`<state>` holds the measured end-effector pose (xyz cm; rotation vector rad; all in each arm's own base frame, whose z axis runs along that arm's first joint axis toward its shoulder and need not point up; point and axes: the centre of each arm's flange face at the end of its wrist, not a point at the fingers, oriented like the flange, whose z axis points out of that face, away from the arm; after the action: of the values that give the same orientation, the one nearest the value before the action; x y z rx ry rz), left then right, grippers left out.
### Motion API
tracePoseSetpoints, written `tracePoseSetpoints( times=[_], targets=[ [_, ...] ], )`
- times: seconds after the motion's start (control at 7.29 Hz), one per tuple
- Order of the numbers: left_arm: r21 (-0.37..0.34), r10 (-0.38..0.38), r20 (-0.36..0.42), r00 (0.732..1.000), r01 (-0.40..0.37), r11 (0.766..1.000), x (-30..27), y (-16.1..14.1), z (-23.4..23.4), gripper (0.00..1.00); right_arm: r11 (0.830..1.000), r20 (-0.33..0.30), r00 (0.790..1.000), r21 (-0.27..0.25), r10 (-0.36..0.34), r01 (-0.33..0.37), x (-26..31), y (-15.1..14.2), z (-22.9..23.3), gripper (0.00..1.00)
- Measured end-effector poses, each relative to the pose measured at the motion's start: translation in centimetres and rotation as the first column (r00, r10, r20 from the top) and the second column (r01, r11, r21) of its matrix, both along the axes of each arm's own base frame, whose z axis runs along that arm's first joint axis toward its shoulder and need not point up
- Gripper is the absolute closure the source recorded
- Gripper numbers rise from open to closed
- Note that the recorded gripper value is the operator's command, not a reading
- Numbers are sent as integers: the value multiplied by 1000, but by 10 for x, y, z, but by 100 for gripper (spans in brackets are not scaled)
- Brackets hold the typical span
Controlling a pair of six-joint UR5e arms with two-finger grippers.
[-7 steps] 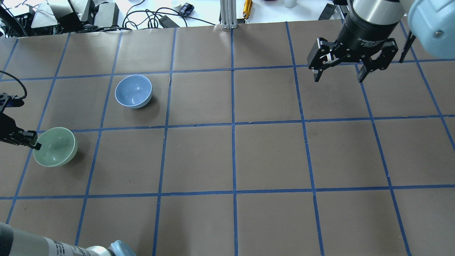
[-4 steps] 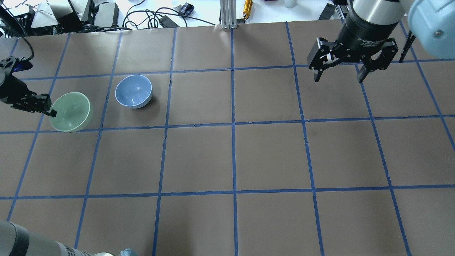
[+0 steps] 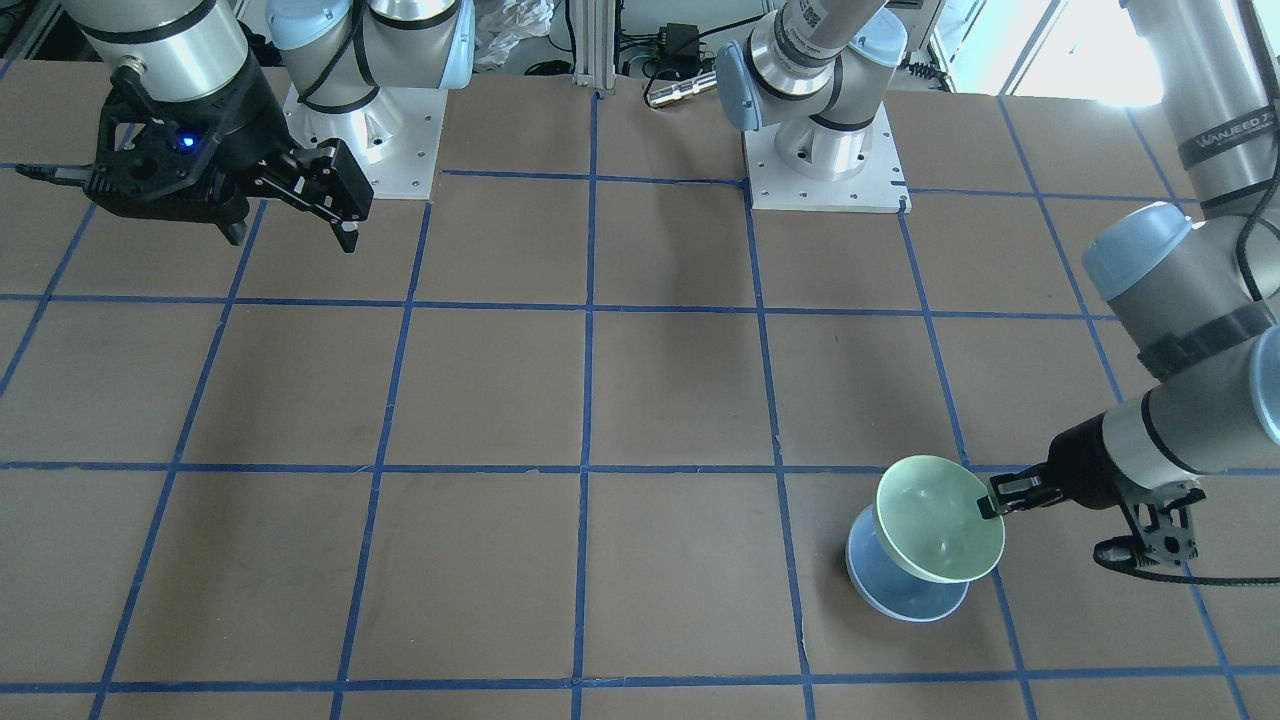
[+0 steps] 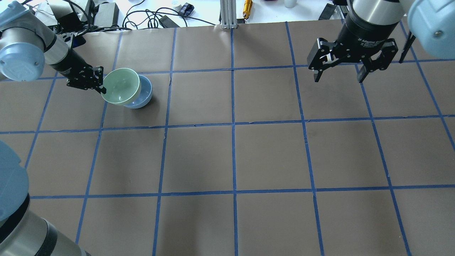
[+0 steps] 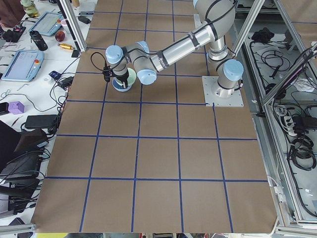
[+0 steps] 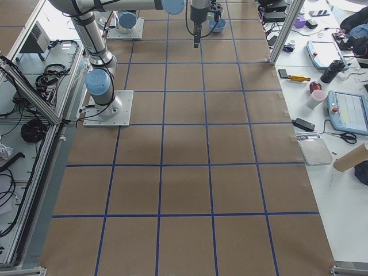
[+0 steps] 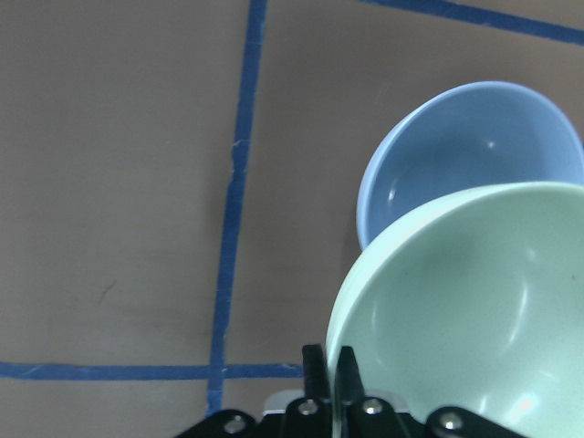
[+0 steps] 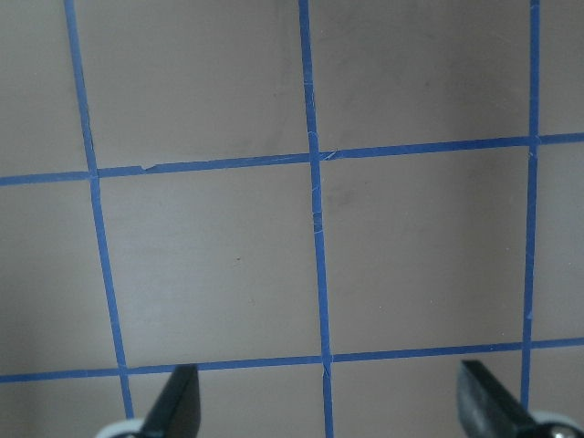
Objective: Stack green bowl on blue bowl
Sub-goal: 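Lift the green bowl with the left gripper and lower it into the light-blue bowl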
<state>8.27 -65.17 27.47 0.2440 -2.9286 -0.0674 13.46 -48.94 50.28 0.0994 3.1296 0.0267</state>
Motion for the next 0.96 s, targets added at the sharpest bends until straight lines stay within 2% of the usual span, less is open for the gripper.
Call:
tracePoseSetpoints(
  times=[0.27, 0.55, 0.82, 0.96],
  targets=[
    [10, 1, -2, 1000, -1, 1000, -4, -9, -12, 97, 1000, 0, 1000, 0, 0, 0, 0, 0, 0, 0],
    [7, 1, -1, 1000, -1, 1000, -3, -12, -20, 25, 1000, 0, 1000, -1, 0, 0, 0, 0, 0, 0],
    [5, -1, -1, 1000, 1, 1000, -3, -14, -23, 4, 1000, 0, 1000, -1, 0, 0, 0, 0, 0, 0],
    [0, -3, 4, 1000, 3, 1000, -5, -14, -18, 0, 1000, 0, 1000, -1, 1, -1, 0, 0, 0, 0]
  ],
)
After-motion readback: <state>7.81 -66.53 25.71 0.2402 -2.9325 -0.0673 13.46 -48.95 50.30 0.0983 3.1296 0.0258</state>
